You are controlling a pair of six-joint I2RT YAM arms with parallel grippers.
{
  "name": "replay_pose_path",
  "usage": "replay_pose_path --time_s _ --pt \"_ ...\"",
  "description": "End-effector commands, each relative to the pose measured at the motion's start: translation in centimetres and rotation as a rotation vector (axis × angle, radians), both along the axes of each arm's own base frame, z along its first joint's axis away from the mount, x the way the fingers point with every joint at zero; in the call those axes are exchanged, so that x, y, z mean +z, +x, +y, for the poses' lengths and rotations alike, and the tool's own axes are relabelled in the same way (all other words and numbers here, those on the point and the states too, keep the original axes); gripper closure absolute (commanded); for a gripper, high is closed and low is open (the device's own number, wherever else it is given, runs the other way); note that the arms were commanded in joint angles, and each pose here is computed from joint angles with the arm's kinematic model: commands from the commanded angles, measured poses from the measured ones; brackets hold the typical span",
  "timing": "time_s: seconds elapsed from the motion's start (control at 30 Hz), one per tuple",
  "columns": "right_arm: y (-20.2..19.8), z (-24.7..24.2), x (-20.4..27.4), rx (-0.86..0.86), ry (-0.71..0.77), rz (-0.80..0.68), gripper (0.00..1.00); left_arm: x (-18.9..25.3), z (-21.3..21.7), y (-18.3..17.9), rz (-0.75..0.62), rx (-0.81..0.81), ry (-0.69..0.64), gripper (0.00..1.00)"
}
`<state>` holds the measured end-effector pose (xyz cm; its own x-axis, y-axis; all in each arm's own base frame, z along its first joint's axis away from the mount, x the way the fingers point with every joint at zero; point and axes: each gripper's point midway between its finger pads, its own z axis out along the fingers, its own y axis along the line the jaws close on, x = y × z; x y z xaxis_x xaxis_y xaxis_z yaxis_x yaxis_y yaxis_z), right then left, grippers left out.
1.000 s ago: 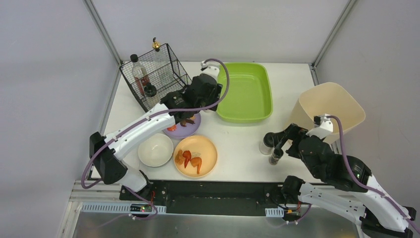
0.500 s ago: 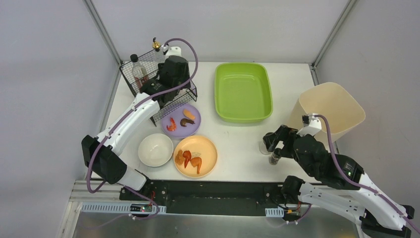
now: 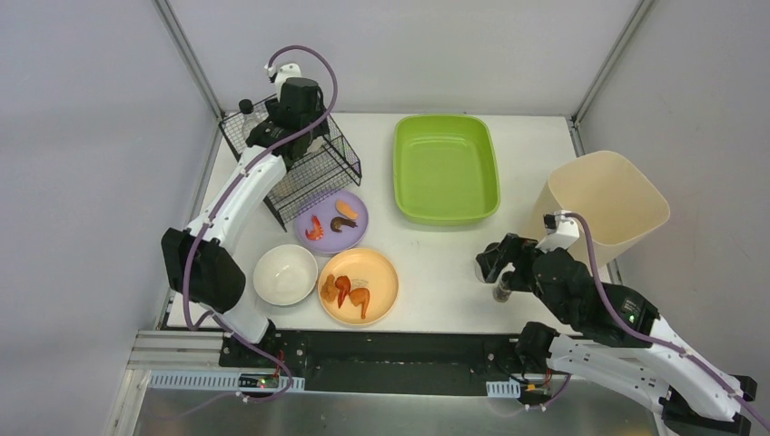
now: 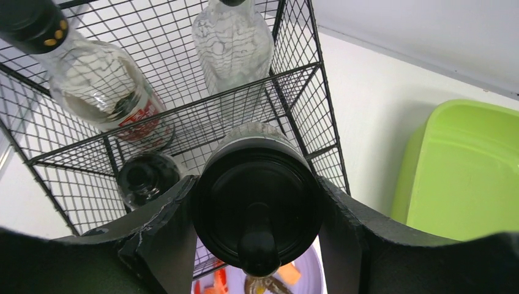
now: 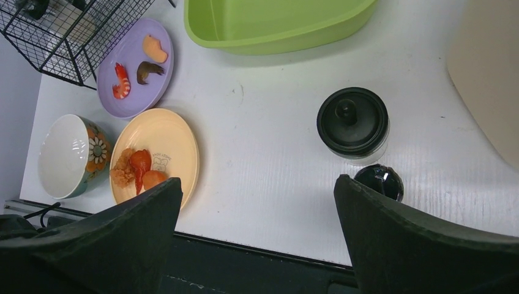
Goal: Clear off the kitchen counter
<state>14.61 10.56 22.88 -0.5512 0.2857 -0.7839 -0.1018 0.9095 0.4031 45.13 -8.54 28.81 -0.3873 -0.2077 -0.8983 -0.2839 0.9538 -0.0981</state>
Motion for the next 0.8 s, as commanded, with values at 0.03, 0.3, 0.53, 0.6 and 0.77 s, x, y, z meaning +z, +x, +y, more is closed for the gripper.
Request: replay_pose_path --time_s 0.03,0.3,0.53,0.6,0.77 --pt "0.1 0.7 0.4 0.030 0.023 -0.025 0.01 3.0 0.4 2.9 -0.125 0.075 -0.060 1.00" --pt "-0.4 0.8 0.1 0.055 0.060 -0.025 0.01 3.3 1.3 4.5 -0.175 0.138 -0.049 1.00" --pt "0.0 0.3 0.1 0.030 0.034 -0.043 0.01 1.4 1.0 5.6 -0.145 0.148 -0.038 1.00" --pt "0.0 0.4 0.1 0.033 0.029 -0.039 0.01 0.6 1.0 5.8 -0.129 0.152 -0.034 1.00" --pt "0.1 0.4 -0.4 0.029 0.020 -0.034 0.01 -1.7 1.1 6.2 -0.093 0.170 -0.025 1.00"
